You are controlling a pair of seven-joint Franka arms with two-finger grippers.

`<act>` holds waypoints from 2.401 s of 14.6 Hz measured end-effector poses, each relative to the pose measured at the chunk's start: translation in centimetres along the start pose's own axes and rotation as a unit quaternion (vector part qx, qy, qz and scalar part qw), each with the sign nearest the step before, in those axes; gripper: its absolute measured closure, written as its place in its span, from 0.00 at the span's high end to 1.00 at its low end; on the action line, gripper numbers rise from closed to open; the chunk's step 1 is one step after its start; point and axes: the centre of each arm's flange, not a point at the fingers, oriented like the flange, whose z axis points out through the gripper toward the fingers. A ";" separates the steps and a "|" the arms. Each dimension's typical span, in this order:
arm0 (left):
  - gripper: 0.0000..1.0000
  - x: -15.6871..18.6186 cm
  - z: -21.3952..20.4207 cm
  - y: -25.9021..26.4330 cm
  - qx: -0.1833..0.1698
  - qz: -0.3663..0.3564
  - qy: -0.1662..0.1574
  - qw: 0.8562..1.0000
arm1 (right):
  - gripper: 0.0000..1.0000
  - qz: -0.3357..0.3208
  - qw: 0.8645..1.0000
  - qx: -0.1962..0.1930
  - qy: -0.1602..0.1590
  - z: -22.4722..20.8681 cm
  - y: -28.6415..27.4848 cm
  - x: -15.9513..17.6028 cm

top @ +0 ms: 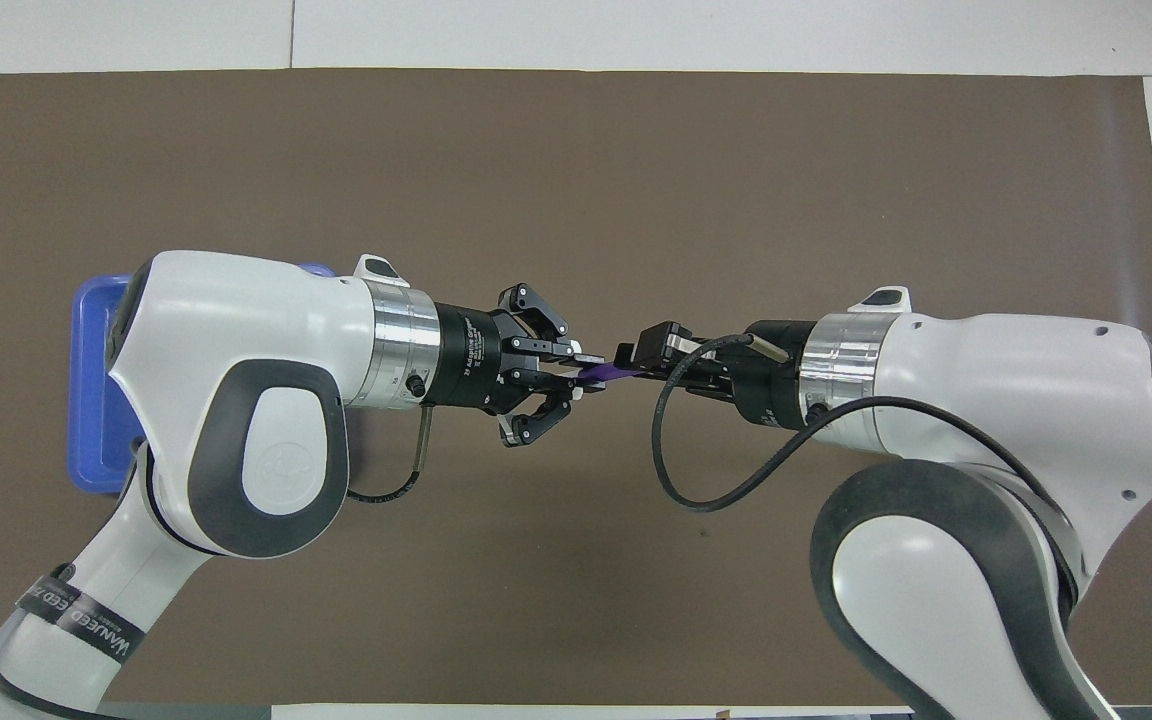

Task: Transfer and insert pens with both arms
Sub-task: 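Close the right gripper on the purple pen and open the left gripper, then carry the purple pen to the cup while the left gripper returns, then insert the purple pen into the clear cup and open the right gripper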

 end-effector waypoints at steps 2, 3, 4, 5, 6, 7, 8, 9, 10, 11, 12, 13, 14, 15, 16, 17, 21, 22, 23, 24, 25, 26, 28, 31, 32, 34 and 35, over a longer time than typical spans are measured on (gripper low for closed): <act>0.41 -0.7 -0.3 -0.4 -0.009 0.008 0.003 1.000 | 0.19 -0.008 1.000 -0.015 -0.009 -0.2 0.3 0.0; 0.55 -0.9 -0.6 -0.5 -0.013 0.011 0.005 1.000 | 0.19 -0.022 0.999 -0.036 -0.015 -0.4 0.6 0.1; 0.66 -1.1 -0.8 -0.5 -0.017 0.012 0.006 1.000 | 0.19 -0.040 0.997 -0.066 -0.024 -1.1 1.0 0.5; 0.76 -1.0 -0.9 -0.5 -0.019 0.012 0.006 1.000 | 0.19 -0.060 0.992 -0.102 -0.034 -2.2 1.3 0.9; 0.87 -0.8 -1.0 -0.4 -0.020 0.011 0.008 1.000 | 0.19 -0.086 0.985 -0.142 -0.042 -3.8 1.7 1.6; 0.98 -0.2 -1.1 -0.2 -0.021 0.011 0.016 1.000 | 0.19 -0.117 0.976 -0.178 -0.050 -5.7 2.2 2.3; 1.00 0.6 -1.3 0.0 -0.021 0.014 0.030 0.999 | 0.19 -0.150 0.965 -0.207 -0.057 -7.4 2.9 3.1; 1.00 1.4 -1.4 0.2 -0.020 0.017 0.046 0.999 | 0.19 -0.182 0.954 -0.230 -0.063 -9.0 4.0 4.0; 1.00 2.2 -1.8 0.4 -0.020 0.022 0.065 0.997 | 0.19 -0.212 0.942 -0.251 -0.066 -10.5 5.5 5.0; 1.00 3.0 -2.1 0.7 -0.018 0.031 0.086 0.996 | 0.19 -0.240 0.929 -0.273 -0.071 -11.8 7.2 6.0; 1.00 3.6 -2.4 0.8 -0.012 0.047 0.111 0.993 | 0.19 -0.266 0.914 -0.297 -0.080 -12.9 8.9 6.9; 1.00 4.1 -2.5 0.8 -0.003 0.069 0.132 0.989 | 0.19 -0.287 0.899 -0.317 -0.092 -13.7 10.6 7.6; 1.00 4.4 -2.5 0.6 0.012 0.097 0.145 0.985 | 0.19 -0.300 0.889 -0.329 -0.104 -14.3 12.4 8.2; 1.00 4.8 -2.6 0.5 0.029 0.131 0.150 0.980 | 0.19 -0.304 0.884 -0.335 -0.115 -14.7 14.1 8.7; 1.00 5.3 -3.0 0.5 0.046 0.167 0.151 0.973 | 0.19 -0.303 0.883 -0.335 -0.125 -14.8 15.7 8.9; 1.00 5.9 -3.6 0.6 0.058 0.198 0.151 0.967 | 0.19 -0.301 0.884 -0.335 -0.130 -14.8 17.0 9.1; 1.00 9.5 -7.8 2.2 0.080 0.279 0.168 0.942 | 0.19 -0.300 0.884 -0.337 -0.123 -12.1 20.6 9.1; 1.00 10.4 -8.9 2.6 0.083 0.293 0.174 0.936 | 0.19 -0.300 0.884 -0.338 -0.124 -11.2 21.5 9.0; 1.00 11.1 -9.9 3.0 0.086 0.307 0.180 0.930 | 0.19 -0.299 0.884 -0.338 -0.125 -10.7 22.2 8.9; 1.00 11.7 -10.7 3.2 0.089 0.320 0.188 0.924 | 0.19 -0.298 0.884 -0.338 -0.126 -10.4 22.5 8.8; 1.00 12.3 -11.4 3.4 0.095 0.336 0.196 0.916 | 0.19 -0.297 0.884 -0.338 -0.127 -10.3 22.6 8.8; 1.00 12.9 -12.1 3.6 0.099 0.351 0.199 0.910 | 0.25 -0.297 0.884 -0.338 -0.127 -10.3 22.6 8.8; 1.00 14.3 -13.6 3.9 0.108 0.376 0.204 0.898 | 0.46 -0.297 0.884 -0.338 -0.127 -10.3 22.6 8.8; 1.00 16.4 -16.2 4.5 0.127 0.410 0.244 0.870 | 0.76 -0.299 0.884 -0.338 -0.122 -10.7 22.2 9.0; 1.00 17.0 -17.0 4.6 0.135 0.421 0.251 0.861 | 0.86 -0.301 0.884 -0.339 -0.117 -11.0 21.8 9.2; 1.00 18.0 -18.5 4.8 0.155 0.443 0.267 0.842 | 1.00 -0.307 0.883 -0.339 -0.106 -12.2 20.4 9.6; 1.00 18.5 -19.4 4.9 0.163 0.454 0.270 0.833 | 1.00 -0.309 0.883 -0.339 -0.104 -13.1 19.3 9.8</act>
